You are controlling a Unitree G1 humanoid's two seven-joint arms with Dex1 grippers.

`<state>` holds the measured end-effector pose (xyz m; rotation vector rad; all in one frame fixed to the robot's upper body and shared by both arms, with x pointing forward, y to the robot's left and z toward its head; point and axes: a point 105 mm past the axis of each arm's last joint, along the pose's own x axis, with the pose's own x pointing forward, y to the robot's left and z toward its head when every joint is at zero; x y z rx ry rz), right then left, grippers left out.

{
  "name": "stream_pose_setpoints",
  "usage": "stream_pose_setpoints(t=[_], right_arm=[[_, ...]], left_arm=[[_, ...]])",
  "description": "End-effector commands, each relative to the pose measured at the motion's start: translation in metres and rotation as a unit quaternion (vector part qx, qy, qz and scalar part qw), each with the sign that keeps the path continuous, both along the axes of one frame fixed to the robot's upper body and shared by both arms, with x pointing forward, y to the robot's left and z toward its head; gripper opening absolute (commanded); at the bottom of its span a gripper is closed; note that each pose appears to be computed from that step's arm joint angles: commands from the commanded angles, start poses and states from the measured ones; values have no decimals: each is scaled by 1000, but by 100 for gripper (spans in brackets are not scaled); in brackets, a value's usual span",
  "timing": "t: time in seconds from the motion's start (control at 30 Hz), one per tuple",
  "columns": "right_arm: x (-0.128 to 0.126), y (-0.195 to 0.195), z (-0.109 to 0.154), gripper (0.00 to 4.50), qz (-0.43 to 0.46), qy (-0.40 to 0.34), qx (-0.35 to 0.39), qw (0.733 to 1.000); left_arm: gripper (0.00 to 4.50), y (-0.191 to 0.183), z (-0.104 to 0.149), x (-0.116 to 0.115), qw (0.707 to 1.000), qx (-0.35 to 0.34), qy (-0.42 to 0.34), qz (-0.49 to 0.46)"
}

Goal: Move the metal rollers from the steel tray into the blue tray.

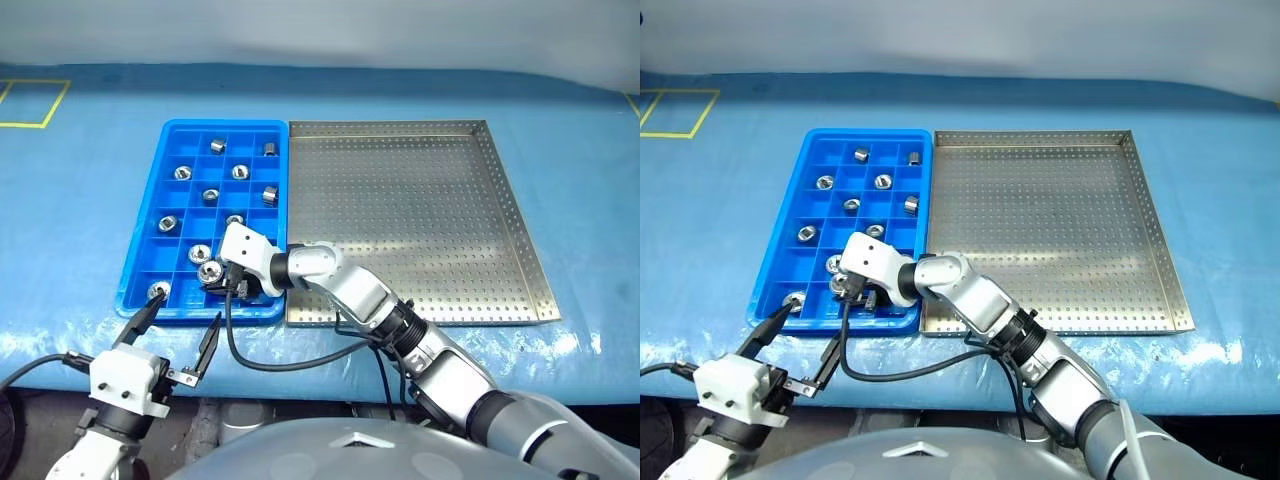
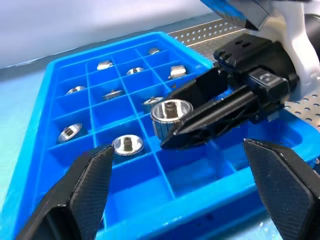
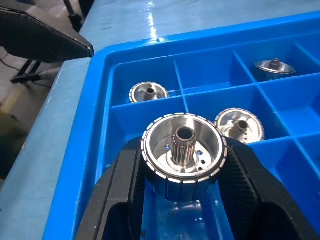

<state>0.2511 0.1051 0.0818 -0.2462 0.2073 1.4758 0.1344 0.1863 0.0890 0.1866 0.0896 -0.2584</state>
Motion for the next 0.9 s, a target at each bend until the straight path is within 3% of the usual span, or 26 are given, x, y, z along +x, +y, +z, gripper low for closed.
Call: stream_pose_setpoints(t=[0.03,0.37,0.53,0.67,0.8,0.9], right_arm=[[-6,4,6,171,22,-10,13,1000],[-4,-25,-5,171,8,-10,-26,1000],[-9,-38,-5,329,6,-3,-36,999],[0,-38,10,449,-46,-22,-2,999],[12,-46,44,449,-105,-4,96,990],[25,-67,67,449,-173,-31,153,972]], left_arm=[[450,-11,17,1,999,-2,-34,-10],[450,-22,16,10,998,-24,-38,-37],[450,-29,15,18,997,-33,-39,-61],[450,-35,19,26,995,-35,-41,-88],[450,-41,30,37,992,-40,-56,-108],[450,-47,44,51,988,-48,-77,-127]])
